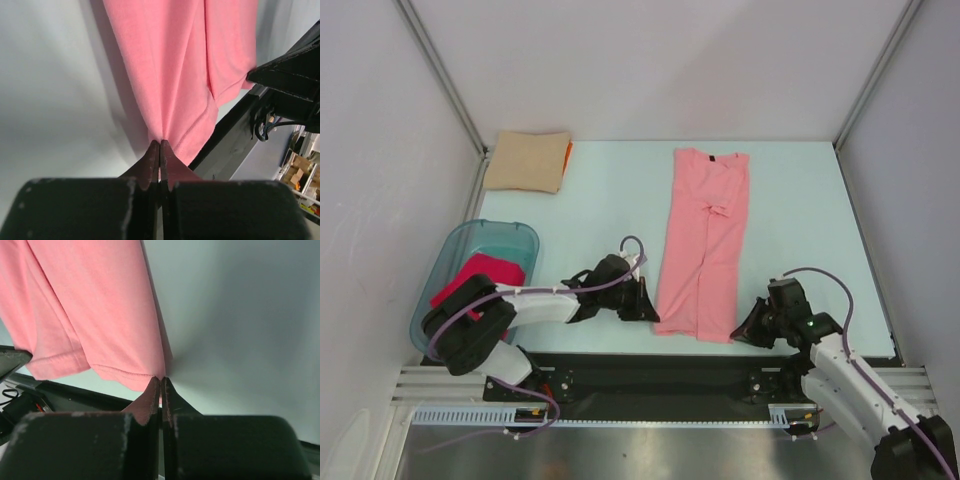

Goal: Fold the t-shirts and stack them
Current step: Fold the tshirt

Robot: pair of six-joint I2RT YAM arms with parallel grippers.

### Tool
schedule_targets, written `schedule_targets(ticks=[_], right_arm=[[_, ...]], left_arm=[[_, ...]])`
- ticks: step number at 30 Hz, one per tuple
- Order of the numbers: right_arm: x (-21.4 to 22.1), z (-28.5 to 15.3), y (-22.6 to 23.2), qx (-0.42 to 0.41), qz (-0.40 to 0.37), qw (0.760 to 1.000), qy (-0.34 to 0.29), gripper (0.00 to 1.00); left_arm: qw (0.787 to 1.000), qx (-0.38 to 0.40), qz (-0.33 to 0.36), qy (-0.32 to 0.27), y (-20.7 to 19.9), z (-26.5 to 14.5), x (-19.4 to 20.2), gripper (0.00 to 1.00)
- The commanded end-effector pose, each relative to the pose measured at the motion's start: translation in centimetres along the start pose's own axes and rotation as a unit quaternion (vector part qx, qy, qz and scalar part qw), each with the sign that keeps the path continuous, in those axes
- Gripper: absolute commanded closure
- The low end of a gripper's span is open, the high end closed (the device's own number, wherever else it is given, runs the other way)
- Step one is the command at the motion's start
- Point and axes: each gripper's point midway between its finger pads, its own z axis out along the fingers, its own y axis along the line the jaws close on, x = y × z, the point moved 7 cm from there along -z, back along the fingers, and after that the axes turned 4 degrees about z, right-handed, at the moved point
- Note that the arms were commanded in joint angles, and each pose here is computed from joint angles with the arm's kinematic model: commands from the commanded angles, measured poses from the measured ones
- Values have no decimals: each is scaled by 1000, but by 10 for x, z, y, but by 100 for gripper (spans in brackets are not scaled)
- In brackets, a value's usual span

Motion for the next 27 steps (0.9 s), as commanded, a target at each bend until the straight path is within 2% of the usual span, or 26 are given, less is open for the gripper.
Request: schedule_targets(ticks=[1,4,5,6,7,9,12,18,24,27], right_arm=[[6,-16,-4,17,-7,1000,-1,100],[11,-22,-6,18,0,1000,4,100],[9,-27,-3,10,-4,1000,-5,100],[9,-29,-3,10,-5,1000,-13,100],[9,-33,-3,8,-8,1000,-18,100],[11,-35,-4,10,-6,1000,-15,100],[17,-33,-5,5,1,1000,5,100],[20,-32,-7,-8,8,1000,5,100],[21,-35,-7,-7,8,1000,8,100],[21,-38,-7,-5,8,1000,2,100]], left_arm=[[999,10,-24,-27,-10,-4,7,99],[999,-2,-22,-28,-4,-7,13,99],[999,-11,-15,-30,-1,-9,15,94],[999,-8,-13,-29,0,-10,17,81],[1000,-4,-10,-29,1,-10,20,74],[1000,-1,-3,-24,2,-10,22,64],[1000,2,0,-11,3,-6,24,57],[1000,-6,3,14,2,8,32,55],[999,-20,-13,24,10,12,39,69],[999,-27,-14,24,14,8,42,71]])
